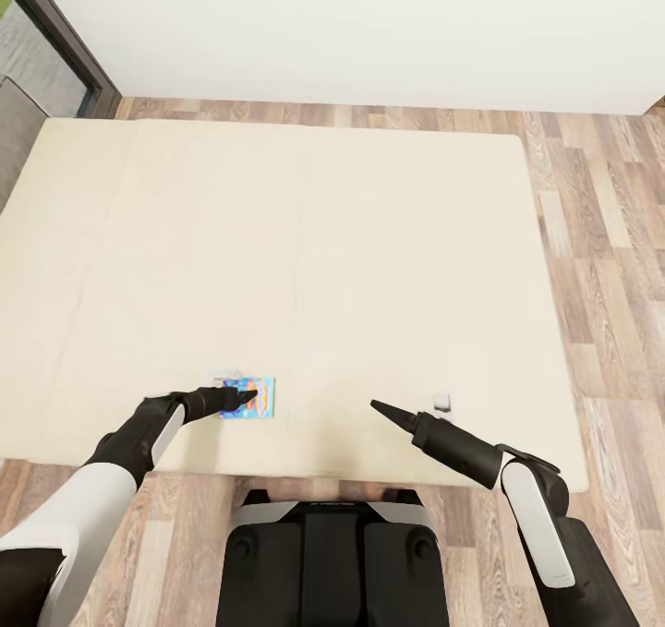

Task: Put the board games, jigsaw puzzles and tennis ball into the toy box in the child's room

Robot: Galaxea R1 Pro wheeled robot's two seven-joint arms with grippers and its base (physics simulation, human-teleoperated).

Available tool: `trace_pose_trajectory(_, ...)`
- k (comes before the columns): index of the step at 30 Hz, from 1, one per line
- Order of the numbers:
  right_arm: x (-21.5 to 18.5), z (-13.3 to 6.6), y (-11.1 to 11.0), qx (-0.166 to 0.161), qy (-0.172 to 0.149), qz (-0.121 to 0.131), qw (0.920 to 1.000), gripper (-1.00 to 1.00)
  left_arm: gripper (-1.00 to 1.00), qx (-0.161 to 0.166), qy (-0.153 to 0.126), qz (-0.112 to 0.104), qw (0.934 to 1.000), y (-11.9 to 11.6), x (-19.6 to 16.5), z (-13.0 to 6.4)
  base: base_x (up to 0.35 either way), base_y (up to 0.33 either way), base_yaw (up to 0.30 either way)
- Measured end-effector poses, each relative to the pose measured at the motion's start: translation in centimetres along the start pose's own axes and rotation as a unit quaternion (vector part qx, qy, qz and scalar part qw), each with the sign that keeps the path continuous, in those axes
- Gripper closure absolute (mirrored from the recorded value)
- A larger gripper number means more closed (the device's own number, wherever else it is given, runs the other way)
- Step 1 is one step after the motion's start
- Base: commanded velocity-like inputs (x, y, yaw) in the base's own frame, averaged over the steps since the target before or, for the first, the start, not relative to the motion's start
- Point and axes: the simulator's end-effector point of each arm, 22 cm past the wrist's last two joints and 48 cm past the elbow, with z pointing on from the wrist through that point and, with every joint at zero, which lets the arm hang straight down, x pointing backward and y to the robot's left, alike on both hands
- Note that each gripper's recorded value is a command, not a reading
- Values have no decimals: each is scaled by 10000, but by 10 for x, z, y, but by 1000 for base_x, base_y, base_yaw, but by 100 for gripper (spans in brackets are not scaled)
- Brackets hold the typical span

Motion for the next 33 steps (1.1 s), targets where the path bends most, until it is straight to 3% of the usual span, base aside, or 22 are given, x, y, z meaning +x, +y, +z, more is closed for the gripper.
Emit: trace_pose_trajectory(33, -2, -1, 1, 15, -20, -29, 10000, -100, -100, -19, -4, 10, 10000, 2, 0, -1, 0, -24, 0)
